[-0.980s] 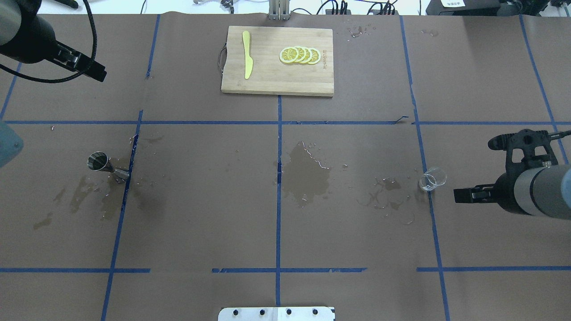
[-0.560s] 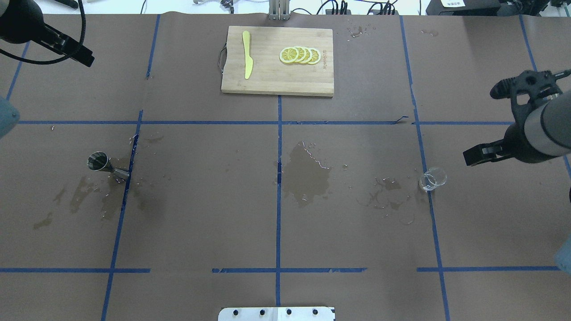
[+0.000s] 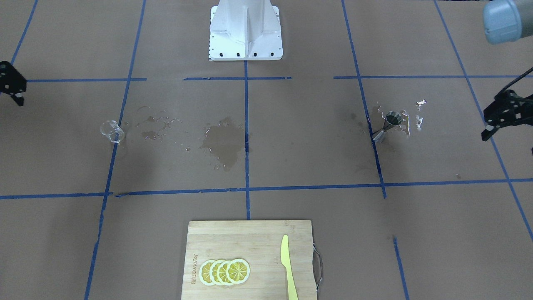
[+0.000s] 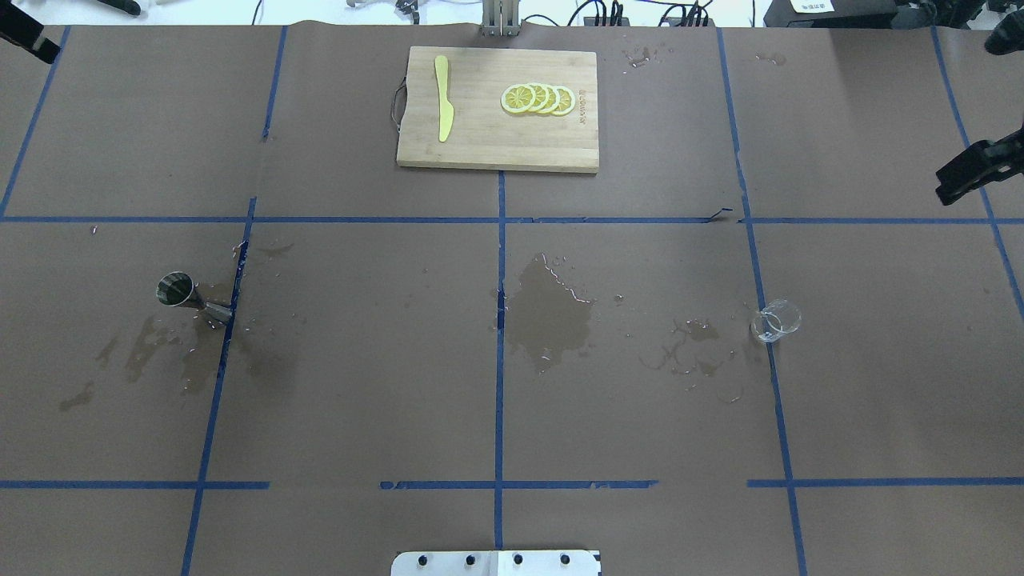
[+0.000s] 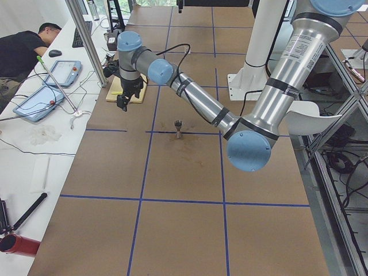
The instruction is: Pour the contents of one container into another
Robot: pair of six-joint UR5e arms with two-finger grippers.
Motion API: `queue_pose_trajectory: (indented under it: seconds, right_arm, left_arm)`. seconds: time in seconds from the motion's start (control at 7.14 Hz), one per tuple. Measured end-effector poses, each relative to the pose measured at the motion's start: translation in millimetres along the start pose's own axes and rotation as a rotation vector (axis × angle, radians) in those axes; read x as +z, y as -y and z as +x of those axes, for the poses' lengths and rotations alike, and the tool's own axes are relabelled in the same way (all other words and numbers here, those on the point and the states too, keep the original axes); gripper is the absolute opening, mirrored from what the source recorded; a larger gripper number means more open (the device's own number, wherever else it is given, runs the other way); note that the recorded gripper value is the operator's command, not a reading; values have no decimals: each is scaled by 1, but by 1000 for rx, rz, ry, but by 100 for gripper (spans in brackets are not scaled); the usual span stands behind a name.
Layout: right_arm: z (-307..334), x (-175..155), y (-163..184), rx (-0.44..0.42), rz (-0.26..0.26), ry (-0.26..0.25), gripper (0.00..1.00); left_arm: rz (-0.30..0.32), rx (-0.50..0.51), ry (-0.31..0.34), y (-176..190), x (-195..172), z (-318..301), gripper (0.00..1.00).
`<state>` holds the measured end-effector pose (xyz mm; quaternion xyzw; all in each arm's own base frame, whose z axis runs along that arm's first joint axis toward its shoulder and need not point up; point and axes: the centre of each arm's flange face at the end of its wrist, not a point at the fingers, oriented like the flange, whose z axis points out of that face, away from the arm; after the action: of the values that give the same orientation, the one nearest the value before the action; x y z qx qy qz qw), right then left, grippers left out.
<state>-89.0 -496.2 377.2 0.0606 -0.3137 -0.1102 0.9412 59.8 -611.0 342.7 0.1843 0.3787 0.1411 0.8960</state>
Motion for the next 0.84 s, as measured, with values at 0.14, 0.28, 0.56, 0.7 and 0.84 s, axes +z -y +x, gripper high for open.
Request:
queue_pose_trajectory:
  seconds: [0.14, 0.28, 0.56, 0.7, 0.84]
  right_arm:
    - [47, 2, 6, -17, -16, 48, 100]
    - [92, 5, 8, -23, -24, 83, 100]
    - [151, 20, -3, -47, -51, 105, 100]
    - [164, 28, -11, -31, -66, 98, 100]
    - [166, 35, -10, -6, -71, 83, 100]
  left_arm:
    - [5, -36, 6, -18, 0, -35, 100]
    - [5, -70, 5, -42, 4, -70, 100]
    - [-36, -77, -23, -100, 25, -135, 100]
    - [-61, -71, -30, -129, 36, -153, 100]
    - [-84, -81, -32, -149, 46, -164, 100]
